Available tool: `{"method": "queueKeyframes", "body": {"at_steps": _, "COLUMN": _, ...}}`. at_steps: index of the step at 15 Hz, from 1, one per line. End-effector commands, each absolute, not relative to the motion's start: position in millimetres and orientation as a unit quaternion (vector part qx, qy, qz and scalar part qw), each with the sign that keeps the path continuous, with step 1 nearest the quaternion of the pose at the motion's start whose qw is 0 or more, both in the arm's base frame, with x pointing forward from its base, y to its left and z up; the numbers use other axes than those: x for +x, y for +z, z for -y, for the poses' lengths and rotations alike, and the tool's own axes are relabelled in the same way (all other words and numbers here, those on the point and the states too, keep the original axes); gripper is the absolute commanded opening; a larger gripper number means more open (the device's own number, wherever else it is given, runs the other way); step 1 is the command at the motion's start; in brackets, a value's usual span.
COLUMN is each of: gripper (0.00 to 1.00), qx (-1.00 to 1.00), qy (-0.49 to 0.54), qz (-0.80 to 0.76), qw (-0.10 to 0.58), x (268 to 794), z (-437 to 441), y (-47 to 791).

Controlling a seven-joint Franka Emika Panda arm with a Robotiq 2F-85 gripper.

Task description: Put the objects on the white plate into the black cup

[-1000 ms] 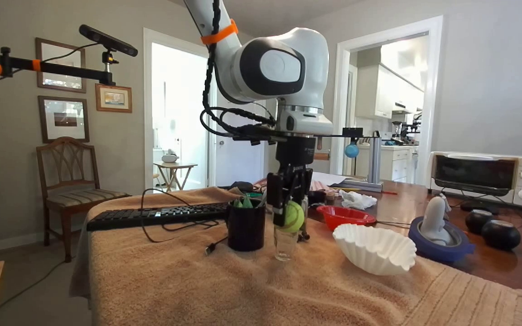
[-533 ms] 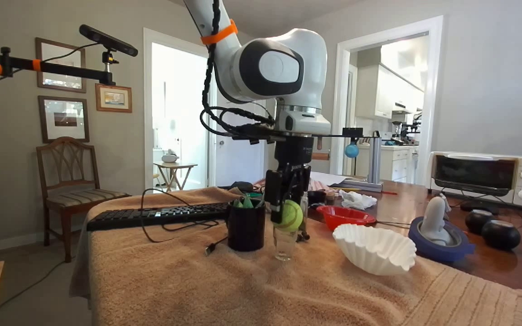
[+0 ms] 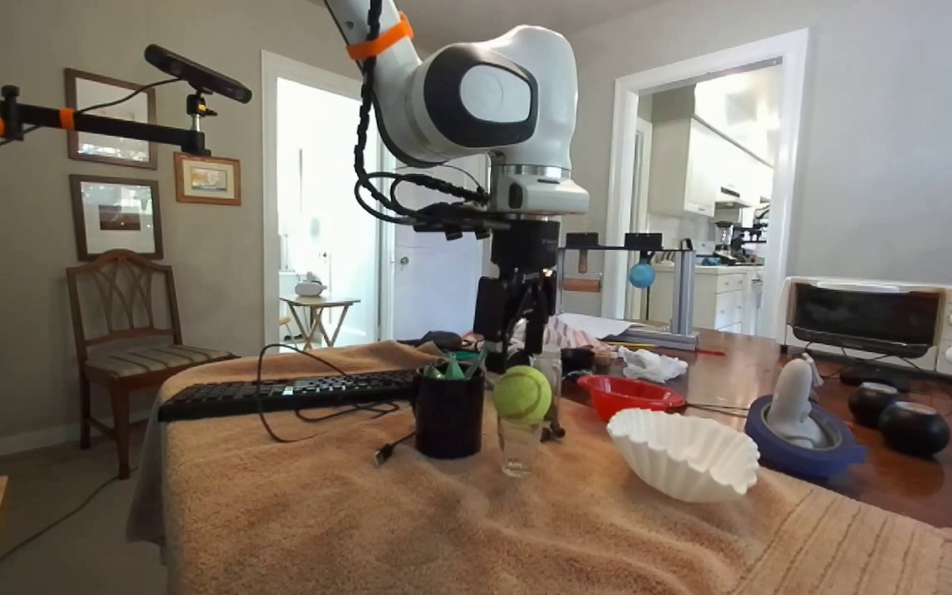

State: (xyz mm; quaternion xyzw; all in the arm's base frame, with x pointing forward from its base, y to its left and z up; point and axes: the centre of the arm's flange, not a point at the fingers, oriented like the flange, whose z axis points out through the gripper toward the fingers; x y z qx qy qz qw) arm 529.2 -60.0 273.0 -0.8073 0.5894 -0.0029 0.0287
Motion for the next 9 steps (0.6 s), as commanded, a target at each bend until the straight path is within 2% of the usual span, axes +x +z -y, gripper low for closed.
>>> {"method": "queueKeyframes", "body": {"at_steps": 1, "gripper": 1.00, "qx": -0.782, "qy": -0.024, "qz": -0.623, "qw": -0.005, "x": 516, "z": 64, "y": 298}}
{"method": "queueKeyframes", "body": {"at_steps": 9, "gripper": 1.00, "qx": -0.791, "qy": -0.064, "qz": -0.608, "qw": -0.014, "x": 527, "z": 73, "y": 316}}
